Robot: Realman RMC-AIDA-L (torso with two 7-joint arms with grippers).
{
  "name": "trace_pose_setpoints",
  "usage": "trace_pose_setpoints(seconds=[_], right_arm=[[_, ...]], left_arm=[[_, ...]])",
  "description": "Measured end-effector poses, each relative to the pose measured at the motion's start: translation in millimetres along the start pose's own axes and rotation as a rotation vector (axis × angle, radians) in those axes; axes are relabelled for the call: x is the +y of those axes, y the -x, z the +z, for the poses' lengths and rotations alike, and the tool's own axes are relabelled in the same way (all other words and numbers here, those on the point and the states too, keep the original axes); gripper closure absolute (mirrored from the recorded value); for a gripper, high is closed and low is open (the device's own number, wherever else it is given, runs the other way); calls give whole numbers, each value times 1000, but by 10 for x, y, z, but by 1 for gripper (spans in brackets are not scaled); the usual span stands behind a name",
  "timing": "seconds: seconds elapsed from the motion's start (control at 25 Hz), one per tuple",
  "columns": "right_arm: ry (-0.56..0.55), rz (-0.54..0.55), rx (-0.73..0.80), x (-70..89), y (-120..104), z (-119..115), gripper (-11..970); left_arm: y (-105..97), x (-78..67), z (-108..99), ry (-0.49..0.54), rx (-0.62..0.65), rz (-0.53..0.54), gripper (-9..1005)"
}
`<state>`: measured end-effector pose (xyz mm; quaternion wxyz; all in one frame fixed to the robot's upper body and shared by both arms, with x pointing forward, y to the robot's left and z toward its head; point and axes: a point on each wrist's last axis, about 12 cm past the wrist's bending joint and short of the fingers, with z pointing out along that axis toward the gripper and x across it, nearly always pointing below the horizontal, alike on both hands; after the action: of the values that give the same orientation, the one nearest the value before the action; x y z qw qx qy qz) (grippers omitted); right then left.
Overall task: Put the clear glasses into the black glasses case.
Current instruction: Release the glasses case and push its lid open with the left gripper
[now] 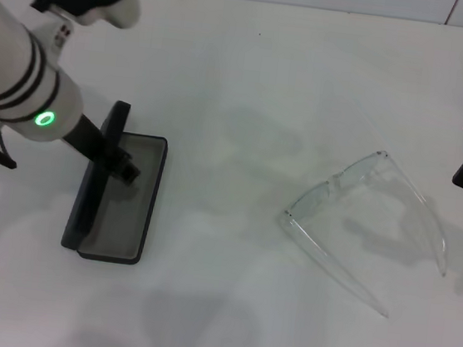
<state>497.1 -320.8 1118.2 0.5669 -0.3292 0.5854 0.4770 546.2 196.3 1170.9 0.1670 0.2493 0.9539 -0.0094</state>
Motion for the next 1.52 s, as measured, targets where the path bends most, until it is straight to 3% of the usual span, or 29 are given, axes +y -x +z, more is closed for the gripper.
trace_pose_setpoints(seconds=[0.16,0.28,0.52,0.88,1.16,1.32,1.52], right_arm=[[-5,0,-3,2,-2,-9,124],[-15,-2,-8,5,-6,-27,125],[-35,-6,-15,5,-6,-72,125],[-87,-26,-79,41,27,-217,126],[-177,-95,-278,246,84,-648,126],[-235,-126,-366,431,46,-874,126],[-258,-117,-372,522,-7,-947,127]], left_arm=[[32,-61,-2,1,6,34,262],[41,-84,-1,2,8,47,474],[41,-84,0,8,11,57,694],[70,-177,-61,12,-25,148,708],[223,-296,-164,26,-115,328,711],[312,-322,-197,35,-140,365,812],[297,-329,-233,34,-87,348,900]])
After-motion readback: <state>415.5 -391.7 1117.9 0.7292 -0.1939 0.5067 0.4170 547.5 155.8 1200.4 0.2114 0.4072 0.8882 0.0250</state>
